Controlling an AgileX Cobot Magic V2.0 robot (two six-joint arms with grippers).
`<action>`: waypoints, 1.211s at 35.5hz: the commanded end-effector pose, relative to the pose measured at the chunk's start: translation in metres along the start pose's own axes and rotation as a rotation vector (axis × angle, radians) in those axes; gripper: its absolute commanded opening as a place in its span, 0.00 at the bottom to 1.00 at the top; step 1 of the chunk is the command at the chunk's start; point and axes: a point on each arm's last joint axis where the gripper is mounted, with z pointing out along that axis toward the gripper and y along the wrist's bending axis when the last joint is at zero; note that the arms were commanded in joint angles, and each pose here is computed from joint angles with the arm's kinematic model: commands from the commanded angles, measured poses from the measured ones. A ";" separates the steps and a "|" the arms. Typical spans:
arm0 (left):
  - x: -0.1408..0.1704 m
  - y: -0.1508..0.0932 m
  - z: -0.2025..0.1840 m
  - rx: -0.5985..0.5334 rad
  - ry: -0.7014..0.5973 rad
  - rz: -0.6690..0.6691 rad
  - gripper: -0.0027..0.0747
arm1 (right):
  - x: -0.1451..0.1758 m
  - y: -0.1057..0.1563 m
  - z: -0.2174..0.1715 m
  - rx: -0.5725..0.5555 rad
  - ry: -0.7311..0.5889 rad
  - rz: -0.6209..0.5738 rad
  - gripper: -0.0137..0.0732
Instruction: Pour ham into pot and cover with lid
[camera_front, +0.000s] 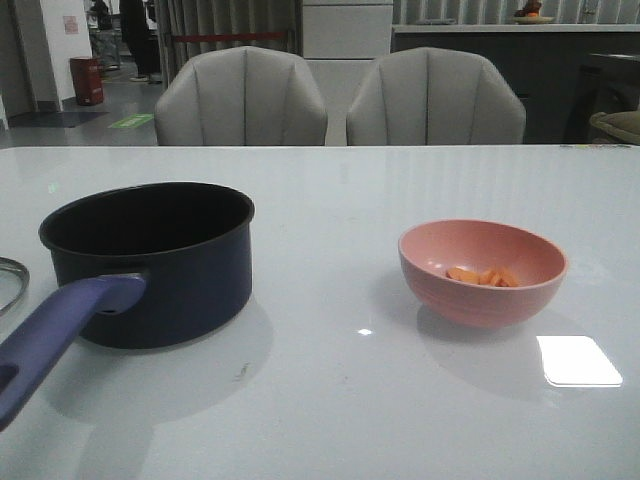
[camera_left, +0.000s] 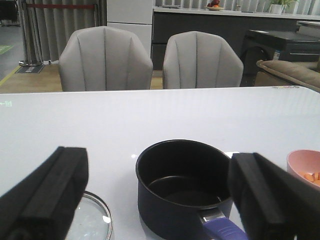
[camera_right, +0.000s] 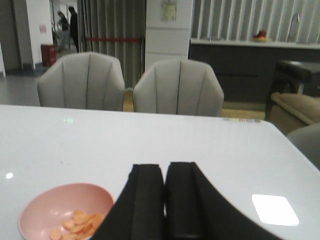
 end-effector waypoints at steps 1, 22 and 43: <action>-0.015 -0.001 -0.002 0.011 -0.092 -0.010 0.82 | -0.027 0.000 0.017 0.008 0.050 -0.015 0.34; -0.015 -0.001 -0.002 0.011 -0.092 -0.010 0.82 | -0.018 0.000 0.058 0.014 0.287 -0.001 0.39; -0.015 -0.001 -0.002 0.011 -0.092 -0.010 0.82 | -0.026 0.031 0.193 -0.063 0.806 0.142 0.77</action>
